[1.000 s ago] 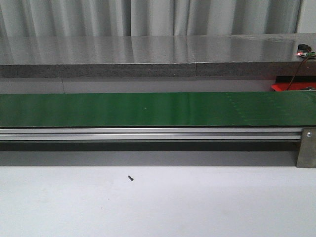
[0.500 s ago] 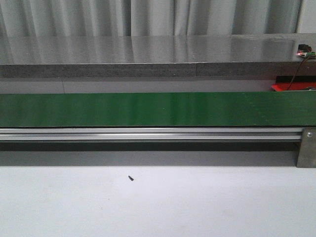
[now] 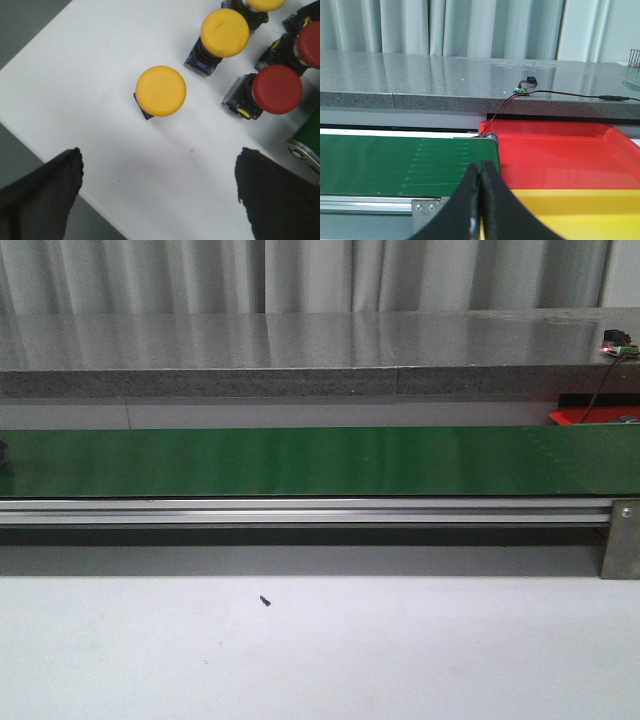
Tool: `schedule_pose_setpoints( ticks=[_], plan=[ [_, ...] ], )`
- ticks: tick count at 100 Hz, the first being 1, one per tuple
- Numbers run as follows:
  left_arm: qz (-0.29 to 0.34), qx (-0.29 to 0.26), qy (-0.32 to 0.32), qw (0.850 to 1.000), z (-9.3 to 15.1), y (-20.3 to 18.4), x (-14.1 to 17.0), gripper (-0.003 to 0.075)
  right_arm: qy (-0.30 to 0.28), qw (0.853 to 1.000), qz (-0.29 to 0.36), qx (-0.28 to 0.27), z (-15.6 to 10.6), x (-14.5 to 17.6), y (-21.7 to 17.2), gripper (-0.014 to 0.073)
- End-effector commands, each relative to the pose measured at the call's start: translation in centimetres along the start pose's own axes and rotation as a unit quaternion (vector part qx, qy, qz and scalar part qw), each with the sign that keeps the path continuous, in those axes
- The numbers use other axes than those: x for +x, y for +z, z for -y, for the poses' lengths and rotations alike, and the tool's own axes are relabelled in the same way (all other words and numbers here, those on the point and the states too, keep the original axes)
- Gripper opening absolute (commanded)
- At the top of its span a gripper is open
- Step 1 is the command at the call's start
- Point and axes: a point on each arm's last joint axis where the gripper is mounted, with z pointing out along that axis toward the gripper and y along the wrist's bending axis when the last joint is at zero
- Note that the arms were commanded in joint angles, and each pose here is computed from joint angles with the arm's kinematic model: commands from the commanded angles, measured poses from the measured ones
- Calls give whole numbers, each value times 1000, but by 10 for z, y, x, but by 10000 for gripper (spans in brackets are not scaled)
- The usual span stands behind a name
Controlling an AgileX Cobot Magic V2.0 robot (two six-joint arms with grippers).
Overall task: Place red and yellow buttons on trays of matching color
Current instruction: 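Grasp a second yellow push-button with the left gripper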
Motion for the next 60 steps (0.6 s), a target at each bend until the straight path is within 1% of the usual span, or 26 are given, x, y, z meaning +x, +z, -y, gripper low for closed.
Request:
schedule_pose_setpoints(
  ticks=[1,20,48,60],
  plan=[
    [46,-1,-11,999,-1,-6,-12,600,-1,998,60,-3,-1,-15,-3,-68],
    [26,-5,-19,999,-5,25,-15,600,-1,998,60,-3,-1,-15,-3,-68],
    [34,-4,-35,999,-8,54,-19,600,-1,998,60,-3,-1,-15,-3,-68],
    [49,-5,-31,998,-7,61,-22,600,-1,998,60,-3,-1,-15,-3,-68]
  ],
)
